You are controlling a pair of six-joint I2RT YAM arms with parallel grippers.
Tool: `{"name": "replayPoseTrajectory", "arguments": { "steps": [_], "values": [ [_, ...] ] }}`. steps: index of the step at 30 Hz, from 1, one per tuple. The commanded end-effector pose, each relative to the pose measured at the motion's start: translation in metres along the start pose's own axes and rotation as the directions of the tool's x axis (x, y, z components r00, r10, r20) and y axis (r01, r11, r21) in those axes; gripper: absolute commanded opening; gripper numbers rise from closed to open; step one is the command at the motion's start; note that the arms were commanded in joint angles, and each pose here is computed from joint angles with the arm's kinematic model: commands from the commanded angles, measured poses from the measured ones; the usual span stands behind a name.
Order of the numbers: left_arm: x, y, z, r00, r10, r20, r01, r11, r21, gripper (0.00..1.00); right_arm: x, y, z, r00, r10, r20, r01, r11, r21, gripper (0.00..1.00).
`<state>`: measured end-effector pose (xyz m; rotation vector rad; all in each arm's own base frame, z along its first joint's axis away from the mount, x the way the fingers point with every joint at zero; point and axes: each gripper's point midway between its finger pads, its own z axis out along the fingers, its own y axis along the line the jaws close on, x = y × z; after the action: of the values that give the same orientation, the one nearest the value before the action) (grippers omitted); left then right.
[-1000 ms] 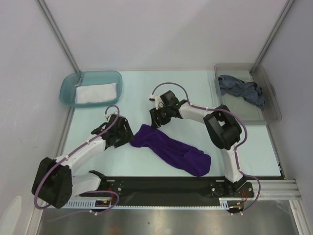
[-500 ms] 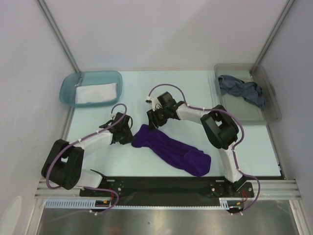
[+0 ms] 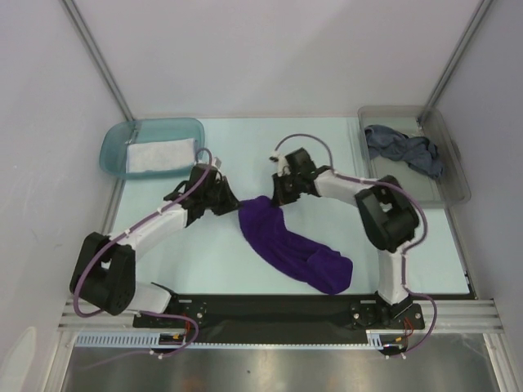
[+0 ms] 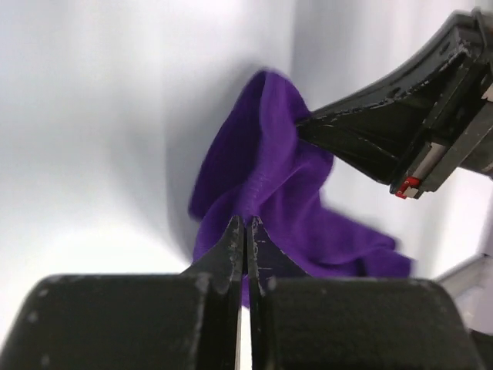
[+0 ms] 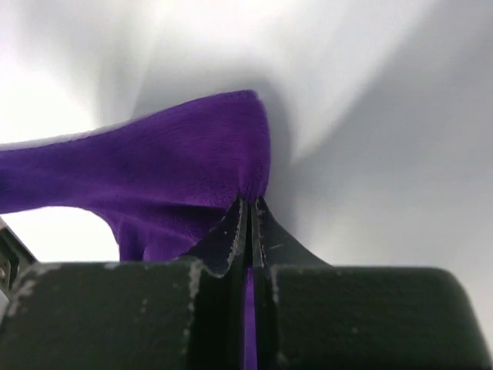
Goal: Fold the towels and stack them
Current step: Flatten out the crumpled towel
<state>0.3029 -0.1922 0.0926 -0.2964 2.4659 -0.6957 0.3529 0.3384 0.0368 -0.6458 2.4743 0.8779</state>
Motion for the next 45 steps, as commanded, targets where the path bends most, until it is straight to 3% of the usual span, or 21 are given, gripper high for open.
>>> {"name": "replayPoseTrajectory", "arguments": {
  "steps": [1, 3, 5, 9, 11, 12, 13, 17, 23, 24, 26, 32, 35, 39, 45],
  "values": [
    [-0.05, -0.098, -0.021, 0.996, 0.044, 0.081, -0.067, 0.951, 0.301, 0.0, -0.075, -0.011, -0.114, 0.957, -0.023, 0.288, -0.048, 0.97, 0.237, 0.0],
    [-0.048, -0.116, -0.023, 0.995, 0.071, 0.064, -0.086, 0.953, 0.29, 0.0, -0.065, -0.018, -0.151, 0.96, -0.046, 0.278, -0.062, 0.929, 0.366, 0.0],
    [-0.054, -0.125, -0.024, 0.994, 0.091, 0.059, -0.103, 0.963, 0.25, 0.0, -0.054, -0.006, -0.173, 0.959, -0.043, 0.28, -0.069, 0.924, 0.377, 0.01],
    [-0.024, -0.067, -0.014, 0.997, 0.077, -0.007, -0.077, 0.996, 0.045, 0.0, 0.006, 0.021, -0.149, 0.988, 0.019, 0.153, -0.073, 0.933, 0.352, 0.18],
    [-0.003, -0.024, -0.007, 0.998, 0.056, -0.029, -0.058, 0.997, -0.056, 0.0, 0.036, 0.025, -0.126, 0.992, 0.068, 0.107, -0.1, 0.941, 0.323, 0.31],
    [0.014, -0.001, -0.002, 0.997, 0.042, -0.065, -0.049, 0.993, -0.104, 0.0, 0.038, 0.037, -0.114, 0.992, 0.055, 0.111, -0.084, 0.955, 0.283, 0.42],
    [0.021, 0.012, 0.0, 0.996, 0.033, -0.081, -0.044, 0.989, -0.138, 0.0, 0.042, 0.041, -0.108, 0.993, 0.061, 0.102, -0.087, 0.958, 0.272, 0.45],
    [0.041, 0.059, 0.008, 0.989, 0.013, -0.147, -0.052, 0.963, -0.264, 0.0, 0.037, 0.043, -0.099, 0.994, 0.066, 0.088, -0.086, 0.963, 0.254, 0.48],
    [0.037, 0.069, 0.009, 0.991, 0.033, -0.13, -0.072, 0.949, -0.307, 0.0, -0.012, 0.01, -0.12, 0.986, -0.049, 0.162, 0.009, 0.97, 0.241, 0.55],
    [0.036, 0.07, 0.008, 0.991, 0.038, -0.126, -0.076, 0.947, -0.311, 0.0, -0.017, 0.016, -0.117, 0.985, -0.058, 0.164, 0.031, 0.986, 0.163, 0.56],
    [0.034, 0.07, 0.009, 0.991, 0.045, -0.125, -0.082, 0.946, -0.314, 0.0, -0.024, 0.002, -0.106, 0.989, -0.076, 0.13, 0.058, 0.988, 0.14, 0.56],
    [0.036, 0.068, 0.012, 0.99, 0.046, -0.134, -0.085, 0.951, -0.296, 0.0, -0.012, -0.035, -0.061, 0.993, -0.116, -0.006, 0.116, 0.981, 0.154, 0.54],
    [0.035, 0.064, 0.012, 0.99, 0.045, -0.133, -0.081, 0.957, -0.28, 0.0, -0.014, -0.044, -0.052, 0.99, -0.138, -0.027, 0.141, 0.976, 0.166, 0.52],
    [0.035, 0.056, 0.009, 0.991, 0.048, -0.128, -0.078, 0.967, -0.241, 0.0, -0.01, -0.066, -0.043, 0.99, -0.133, -0.05, 0.142, 0.949, 0.283, 0.51],
    [0.032, 0.054, 0.007, 0.992, 0.055, -0.115, -0.08, 0.97, -0.23, 0.0, 0.01, -0.069, -0.035, 0.985, -0.137, -0.102, 0.163, 0.937, 0.31, 0.48]
  ]
}}
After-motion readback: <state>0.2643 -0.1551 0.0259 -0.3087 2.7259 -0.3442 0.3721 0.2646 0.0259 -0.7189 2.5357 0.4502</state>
